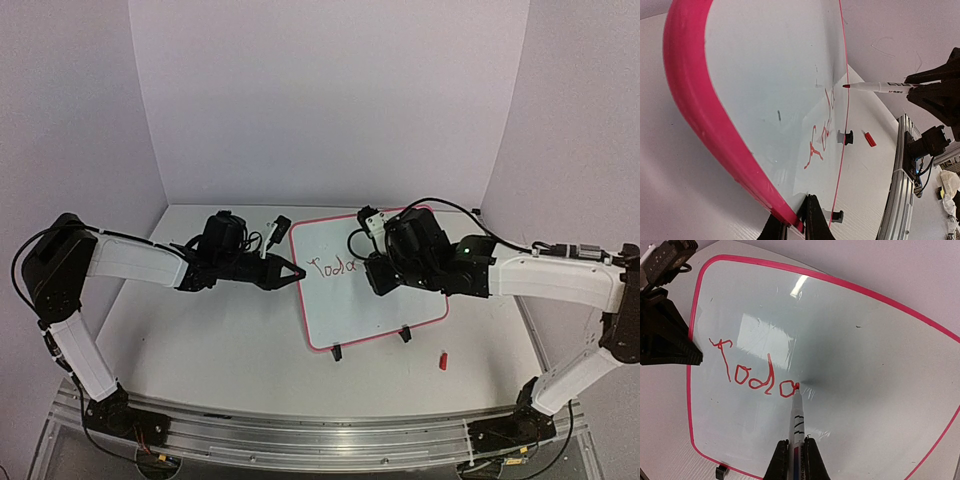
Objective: Write a sentence on the whiteboard
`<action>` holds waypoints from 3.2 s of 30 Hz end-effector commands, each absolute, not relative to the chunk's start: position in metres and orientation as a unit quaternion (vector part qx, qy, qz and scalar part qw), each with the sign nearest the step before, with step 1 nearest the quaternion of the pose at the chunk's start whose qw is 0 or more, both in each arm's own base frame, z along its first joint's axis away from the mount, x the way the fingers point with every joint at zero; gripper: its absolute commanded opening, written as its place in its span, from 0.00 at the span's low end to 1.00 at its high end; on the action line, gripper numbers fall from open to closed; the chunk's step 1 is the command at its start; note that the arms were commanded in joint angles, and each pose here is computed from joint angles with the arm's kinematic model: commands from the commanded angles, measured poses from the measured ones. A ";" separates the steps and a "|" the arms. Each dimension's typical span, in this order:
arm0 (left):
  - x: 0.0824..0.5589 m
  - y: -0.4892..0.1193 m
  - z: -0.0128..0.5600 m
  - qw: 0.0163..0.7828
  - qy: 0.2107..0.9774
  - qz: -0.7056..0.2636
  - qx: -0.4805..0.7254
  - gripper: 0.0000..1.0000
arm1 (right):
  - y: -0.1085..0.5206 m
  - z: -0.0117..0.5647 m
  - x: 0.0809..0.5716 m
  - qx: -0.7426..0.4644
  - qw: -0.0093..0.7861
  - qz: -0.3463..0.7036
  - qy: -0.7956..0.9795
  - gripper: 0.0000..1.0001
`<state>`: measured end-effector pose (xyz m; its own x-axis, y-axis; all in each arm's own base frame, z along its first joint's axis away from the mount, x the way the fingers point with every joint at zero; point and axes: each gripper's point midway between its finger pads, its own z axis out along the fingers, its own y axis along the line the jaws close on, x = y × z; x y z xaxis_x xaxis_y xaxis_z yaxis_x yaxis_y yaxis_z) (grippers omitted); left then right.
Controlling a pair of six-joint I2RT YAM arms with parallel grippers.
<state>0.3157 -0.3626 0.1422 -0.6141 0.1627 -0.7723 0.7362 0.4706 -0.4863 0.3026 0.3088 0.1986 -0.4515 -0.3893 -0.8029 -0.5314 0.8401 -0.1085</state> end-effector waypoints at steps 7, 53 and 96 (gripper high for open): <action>0.338 -0.308 0.053 0.316 0.873 -0.242 0.282 0.00 | 0.308 0.209 0.322 -0.248 0.471 0.057 0.844 0.00; 0.337 -0.307 0.056 0.320 0.871 -0.238 0.287 0.00 | 0.292 0.205 0.323 -0.217 0.473 0.042 0.853 0.00; 0.337 -0.301 0.058 0.324 0.873 -0.228 0.285 0.00 | 0.279 0.192 0.326 -0.225 0.450 0.005 0.864 0.00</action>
<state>0.3163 -0.3617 0.1418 -0.6045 0.1702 -0.7782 0.7418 0.4763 -0.4721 0.3265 0.2850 0.1975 -0.4797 -0.3930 -0.7845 -0.4059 0.8921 -0.1987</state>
